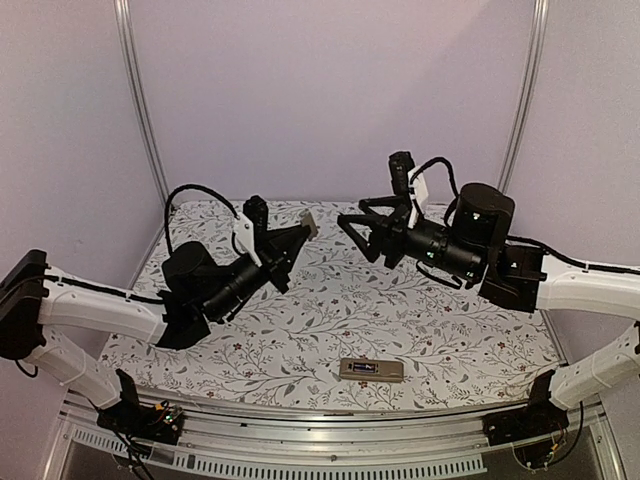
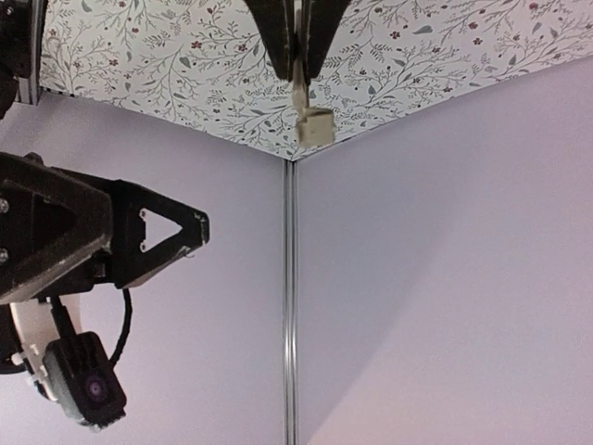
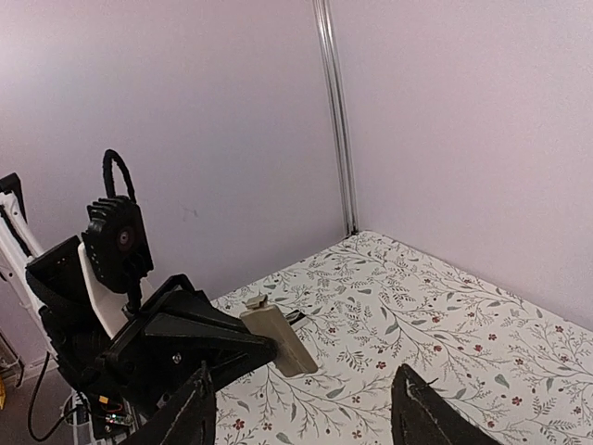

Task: Load the batteries into the remote control
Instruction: Pass from the left arm to the right

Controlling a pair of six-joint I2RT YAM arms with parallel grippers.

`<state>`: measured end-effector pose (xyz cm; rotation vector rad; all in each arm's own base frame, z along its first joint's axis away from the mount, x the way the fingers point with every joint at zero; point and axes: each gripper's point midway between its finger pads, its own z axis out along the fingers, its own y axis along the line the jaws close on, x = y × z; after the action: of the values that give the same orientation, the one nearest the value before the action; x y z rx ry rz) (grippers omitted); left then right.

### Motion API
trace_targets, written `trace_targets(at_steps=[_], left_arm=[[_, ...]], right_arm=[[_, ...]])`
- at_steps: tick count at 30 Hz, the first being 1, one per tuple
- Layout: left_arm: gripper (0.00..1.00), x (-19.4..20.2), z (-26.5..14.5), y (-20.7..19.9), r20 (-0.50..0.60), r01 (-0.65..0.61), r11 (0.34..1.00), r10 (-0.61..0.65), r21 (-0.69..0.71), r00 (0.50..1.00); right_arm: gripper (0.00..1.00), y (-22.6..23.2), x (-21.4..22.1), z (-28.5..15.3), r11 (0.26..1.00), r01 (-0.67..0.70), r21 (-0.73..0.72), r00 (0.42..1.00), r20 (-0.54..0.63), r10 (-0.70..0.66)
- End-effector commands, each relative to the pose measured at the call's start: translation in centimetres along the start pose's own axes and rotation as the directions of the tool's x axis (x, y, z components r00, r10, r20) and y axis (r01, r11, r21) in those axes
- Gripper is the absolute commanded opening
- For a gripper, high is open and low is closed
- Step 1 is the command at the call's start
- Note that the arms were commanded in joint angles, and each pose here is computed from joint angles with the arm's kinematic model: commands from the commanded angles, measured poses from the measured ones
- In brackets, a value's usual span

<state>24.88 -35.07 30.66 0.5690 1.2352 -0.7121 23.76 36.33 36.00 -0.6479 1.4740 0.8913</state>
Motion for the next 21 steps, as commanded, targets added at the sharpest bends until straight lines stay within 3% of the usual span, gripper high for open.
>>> trace_targets(at_steps=[1, 4, 7, 14, 21], left_arm=[[0.00, -1.5, 0.1, 2.2, 0.077, 0.182, 0.982, -0.178, -0.050, 0.981], [0.00, -1.7, -0.3, 4.1, 0.100, 0.375, 0.927, -0.371, -0.025, 0.923], [0.00, -1.9, -0.4, 4.4, 0.101, 0.447, 0.894, -0.446, 0.021, 0.889], [0.00, -1.6, -0.2, 4.4, 0.114, 0.505, 0.861, -0.509, 0.058, 0.853], [0.00, -1.0, -0.1, 4.0, 0.083, 0.518, 0.851, -0.524, 0.084, 0.848]], right_arm=[[0.63, -0.9, 1.0, 2.1, 0.997, -0.033, 0.076, 0.999, -0.009, 0.033], [0.64, -0.9, 4.2, 2.6, 0.988, 0.146, 0.053, 0.985, -0.096, -0.140], [0.65, -1.3, 5.1, 3.4, 0.956, 0.287, 0.061, 0.952, -0.127, -0.277], [0.67, -0.5, 4.0, 6.6, 0.921, 0.385, 0.050, 0.922, -0.060, -0.382], [0.66, 0.5, 4.0, 8.7, 0.910, 0.414, 0.003, 0.910, -0.028, -0.414]])
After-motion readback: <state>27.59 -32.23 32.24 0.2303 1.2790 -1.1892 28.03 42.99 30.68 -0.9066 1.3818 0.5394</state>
